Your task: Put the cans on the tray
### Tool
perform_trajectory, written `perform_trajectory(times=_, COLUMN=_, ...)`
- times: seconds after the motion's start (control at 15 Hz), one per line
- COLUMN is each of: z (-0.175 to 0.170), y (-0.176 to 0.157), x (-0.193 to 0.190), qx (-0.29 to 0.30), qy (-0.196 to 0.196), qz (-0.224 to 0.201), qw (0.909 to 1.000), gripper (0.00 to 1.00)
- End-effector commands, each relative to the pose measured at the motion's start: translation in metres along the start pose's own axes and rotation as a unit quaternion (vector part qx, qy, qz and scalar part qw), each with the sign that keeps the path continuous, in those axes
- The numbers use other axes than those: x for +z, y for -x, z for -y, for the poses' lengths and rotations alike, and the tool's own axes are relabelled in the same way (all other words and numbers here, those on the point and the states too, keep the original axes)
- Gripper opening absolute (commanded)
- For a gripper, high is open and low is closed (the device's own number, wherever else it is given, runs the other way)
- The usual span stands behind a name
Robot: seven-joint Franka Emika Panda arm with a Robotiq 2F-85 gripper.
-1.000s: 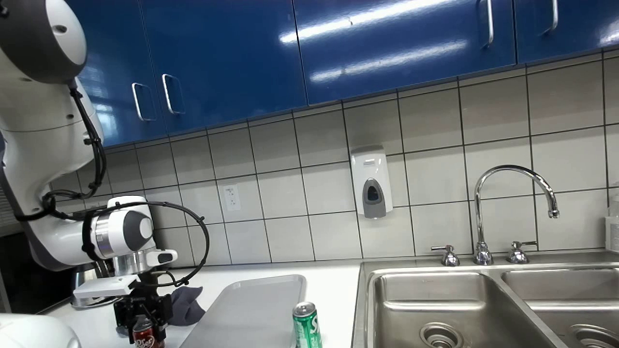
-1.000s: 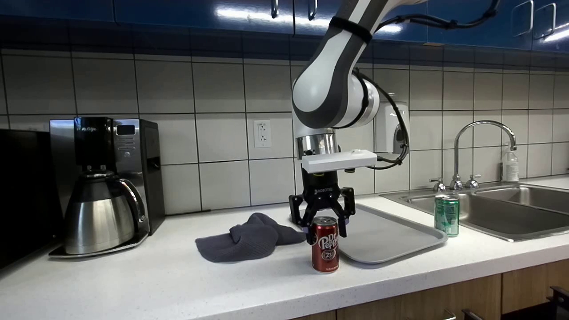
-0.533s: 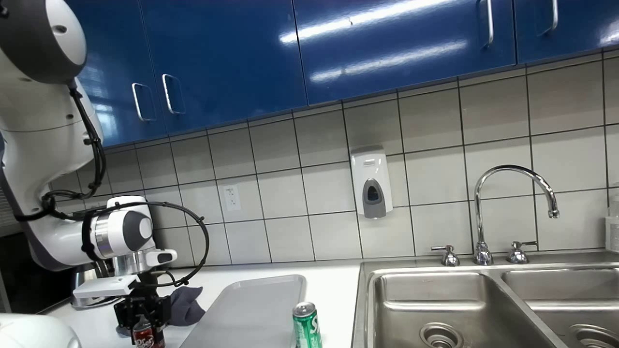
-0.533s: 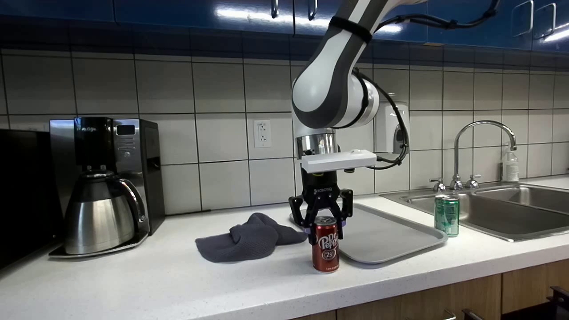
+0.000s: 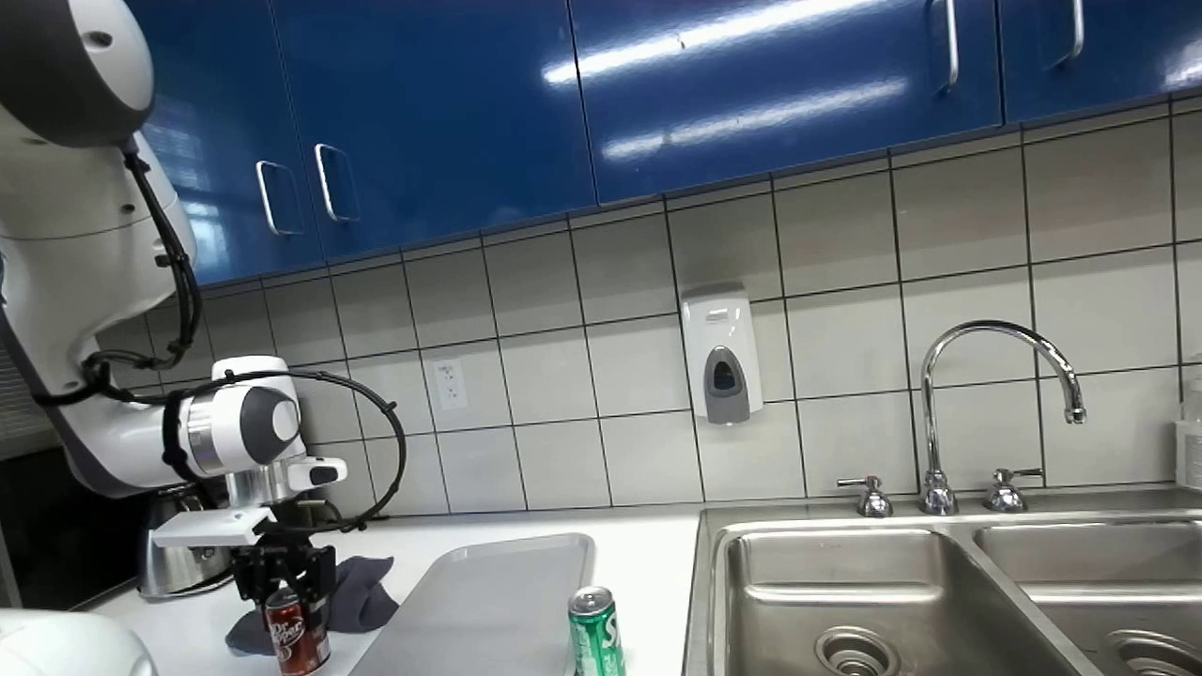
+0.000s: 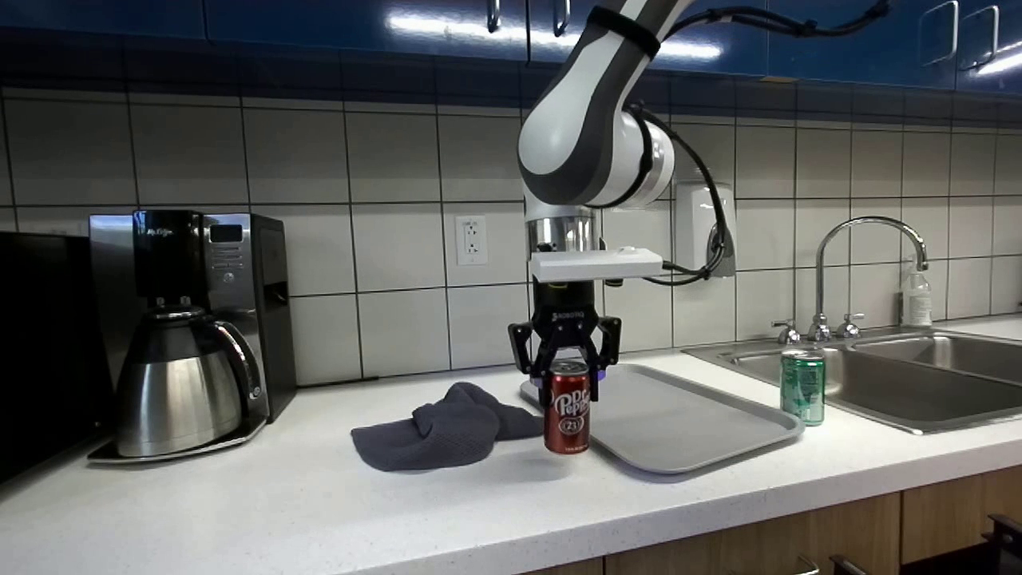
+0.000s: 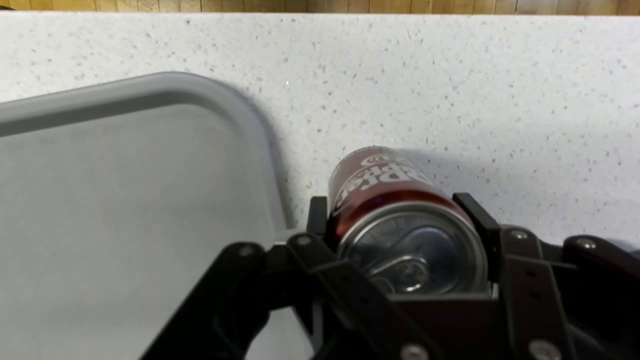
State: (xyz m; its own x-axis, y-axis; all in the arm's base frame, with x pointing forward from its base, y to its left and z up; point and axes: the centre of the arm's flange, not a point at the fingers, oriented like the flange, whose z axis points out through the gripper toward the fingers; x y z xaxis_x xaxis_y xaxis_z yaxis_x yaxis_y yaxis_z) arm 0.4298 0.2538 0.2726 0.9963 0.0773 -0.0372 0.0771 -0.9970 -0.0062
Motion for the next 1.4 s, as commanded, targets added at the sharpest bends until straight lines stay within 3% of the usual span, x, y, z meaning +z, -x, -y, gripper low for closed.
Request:
perform_trajectory(times=0.0, z=-0.013, y=-0.021, x=-0.037, qx=0.011, qy=-0.002, qz=-0.016, qw=0.9998, gripper=0.38)
perform_trajectory(times=0.67, z=-0.107, y=-0.083, x=-0.062, qx=0.053, qy=0.029, qz=0.006, qw=0.9981, gripper=0.38)
perform_trajectory(times=1.33, z=-0.184, y=-0.096, x=-0.039, qx=0.042, qy=0.041, qz=0.032, qw=0.9977, gripper=0.38)
